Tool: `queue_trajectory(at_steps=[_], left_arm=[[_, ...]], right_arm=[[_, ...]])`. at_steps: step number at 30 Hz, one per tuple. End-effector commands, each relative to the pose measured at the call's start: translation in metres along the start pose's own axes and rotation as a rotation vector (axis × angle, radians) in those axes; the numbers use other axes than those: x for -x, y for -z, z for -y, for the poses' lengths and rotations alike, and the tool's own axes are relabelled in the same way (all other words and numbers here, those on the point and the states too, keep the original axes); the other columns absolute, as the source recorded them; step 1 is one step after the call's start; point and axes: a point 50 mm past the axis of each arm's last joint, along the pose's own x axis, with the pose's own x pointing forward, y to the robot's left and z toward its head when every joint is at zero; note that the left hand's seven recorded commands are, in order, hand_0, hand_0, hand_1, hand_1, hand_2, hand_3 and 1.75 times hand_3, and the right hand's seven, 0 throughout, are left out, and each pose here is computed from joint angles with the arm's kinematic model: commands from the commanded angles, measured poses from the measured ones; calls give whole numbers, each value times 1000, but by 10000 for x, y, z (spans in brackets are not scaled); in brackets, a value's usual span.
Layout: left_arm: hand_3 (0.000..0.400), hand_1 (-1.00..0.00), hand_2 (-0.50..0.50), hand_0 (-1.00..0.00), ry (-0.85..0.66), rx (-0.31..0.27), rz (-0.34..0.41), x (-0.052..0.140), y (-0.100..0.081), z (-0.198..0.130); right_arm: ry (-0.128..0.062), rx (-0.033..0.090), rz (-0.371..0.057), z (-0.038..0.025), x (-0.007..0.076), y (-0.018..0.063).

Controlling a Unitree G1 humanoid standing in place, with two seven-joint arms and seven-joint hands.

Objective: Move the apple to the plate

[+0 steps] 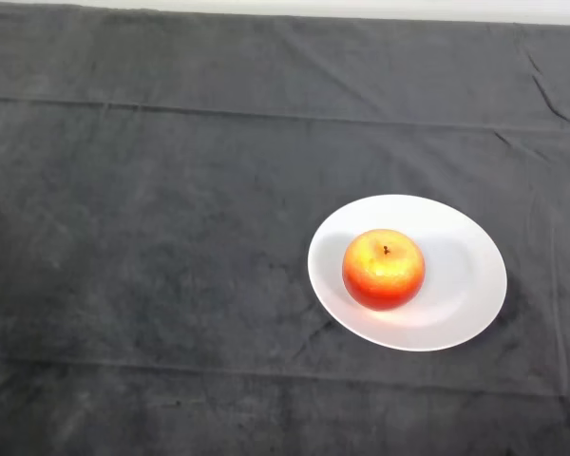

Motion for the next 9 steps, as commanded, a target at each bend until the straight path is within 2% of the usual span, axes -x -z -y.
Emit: queue_trajectory(at_steps=[1,9], left_arm=[[0,0,0,0,-36,4,26,-84,4,4],[0,0,0,0,-36,3,26,-76,-1,-5]], right_arm=[[-14,-9,36,-15,-3,-59],[-14,-9,36,-15,-3,-59]])
